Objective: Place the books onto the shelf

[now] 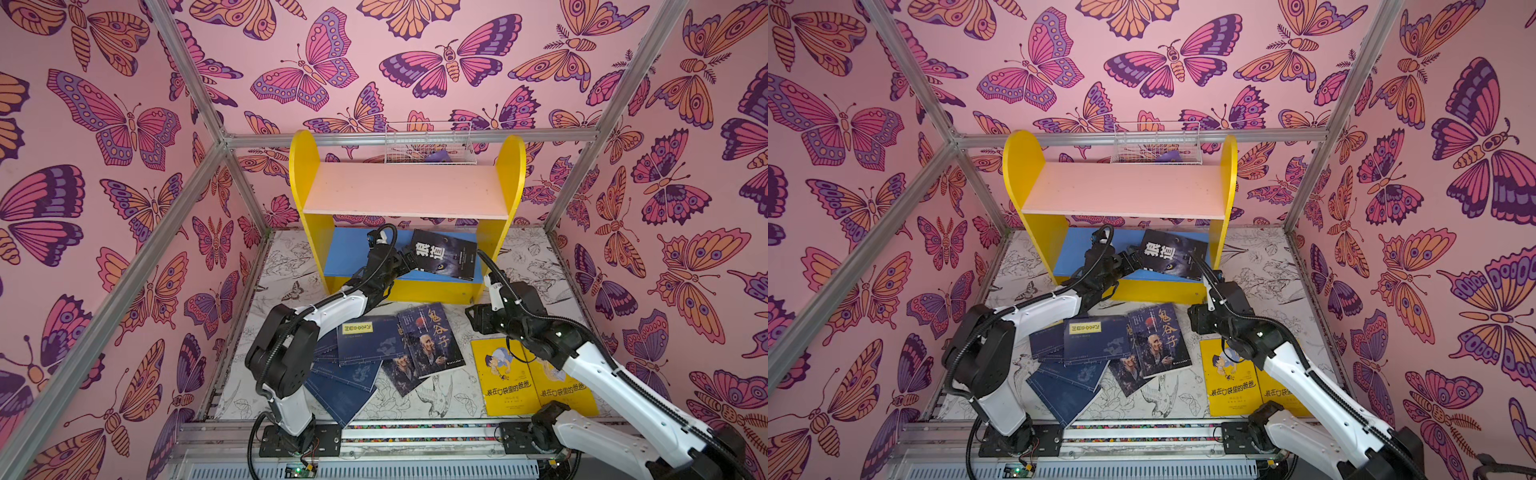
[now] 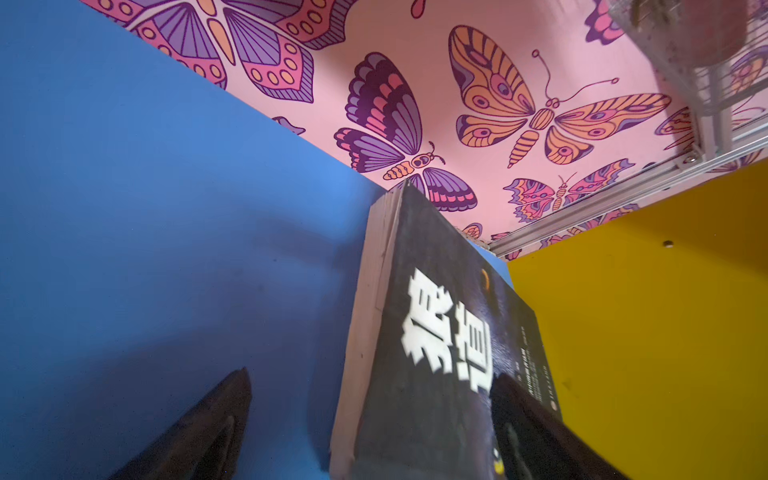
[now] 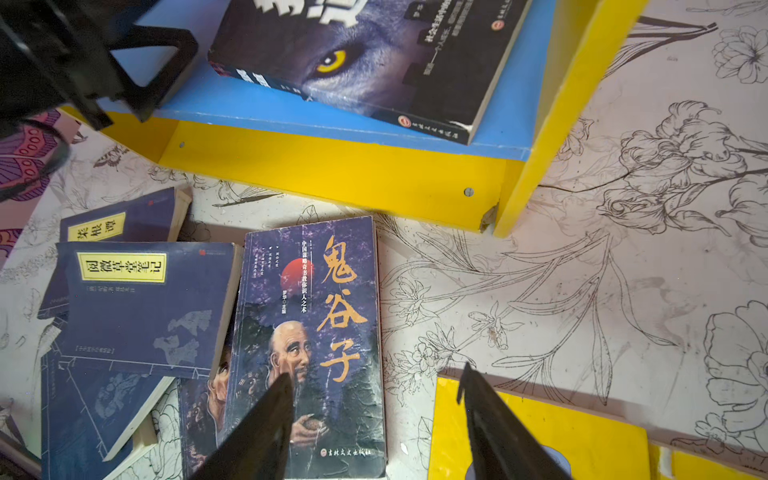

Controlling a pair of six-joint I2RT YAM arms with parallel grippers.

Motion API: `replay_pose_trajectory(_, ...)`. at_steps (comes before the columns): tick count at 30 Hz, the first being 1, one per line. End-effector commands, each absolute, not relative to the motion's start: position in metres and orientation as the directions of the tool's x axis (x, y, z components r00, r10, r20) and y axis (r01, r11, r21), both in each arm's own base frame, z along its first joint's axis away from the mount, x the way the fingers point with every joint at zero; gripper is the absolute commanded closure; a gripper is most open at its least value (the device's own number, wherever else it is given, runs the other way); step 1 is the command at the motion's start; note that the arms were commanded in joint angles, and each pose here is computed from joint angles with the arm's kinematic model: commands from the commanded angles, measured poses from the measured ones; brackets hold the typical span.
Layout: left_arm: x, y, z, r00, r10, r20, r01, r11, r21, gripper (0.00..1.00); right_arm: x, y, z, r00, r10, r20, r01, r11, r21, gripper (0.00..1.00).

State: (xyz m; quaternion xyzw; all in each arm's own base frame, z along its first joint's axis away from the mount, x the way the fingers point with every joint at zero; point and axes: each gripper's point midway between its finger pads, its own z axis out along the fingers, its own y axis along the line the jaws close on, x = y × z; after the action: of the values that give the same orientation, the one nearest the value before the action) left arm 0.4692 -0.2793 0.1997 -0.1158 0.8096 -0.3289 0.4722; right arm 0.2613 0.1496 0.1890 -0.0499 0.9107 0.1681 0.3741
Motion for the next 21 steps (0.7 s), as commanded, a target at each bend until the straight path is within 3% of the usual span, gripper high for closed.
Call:
replay_pose_trajectory(1,0.481,-0.293,0.192,-0.541,-0.441,-0.716,0.186,0.767,-0.614,0.11,0.25,0.141,0.173,-0.75,0.05,-0.659,-0.171,0.948,0.267,0.34)
replay_pose_trajectory(4,0.474,-0.302,0.182,-0.593,-0.415,-0.691,0.2,0.755,-0.625,0.24,0.246,0.136,0.168,-0.757,0.065,-0.65,-0.152,0.95,0.272,0.34)
replay_pose_trajectory(6,0.465,-0.303,0.177,-0.614,-0.404,-0.678,0.197,0.753,-0.628,0.27,0.244,0.133,0.169,-0.752,0.075,-0.655,-0.14,0.952,0.271,0.34)
replay_pose_trajectory(21,0.421,-0.338,0.164,-0.699,-0.335,-0.632,0.26,0.705,-0.66,0.3,0.245,0.122,0.178,-0.739,0.107,-0.665,-0.088,0.963,0.253,0.32)
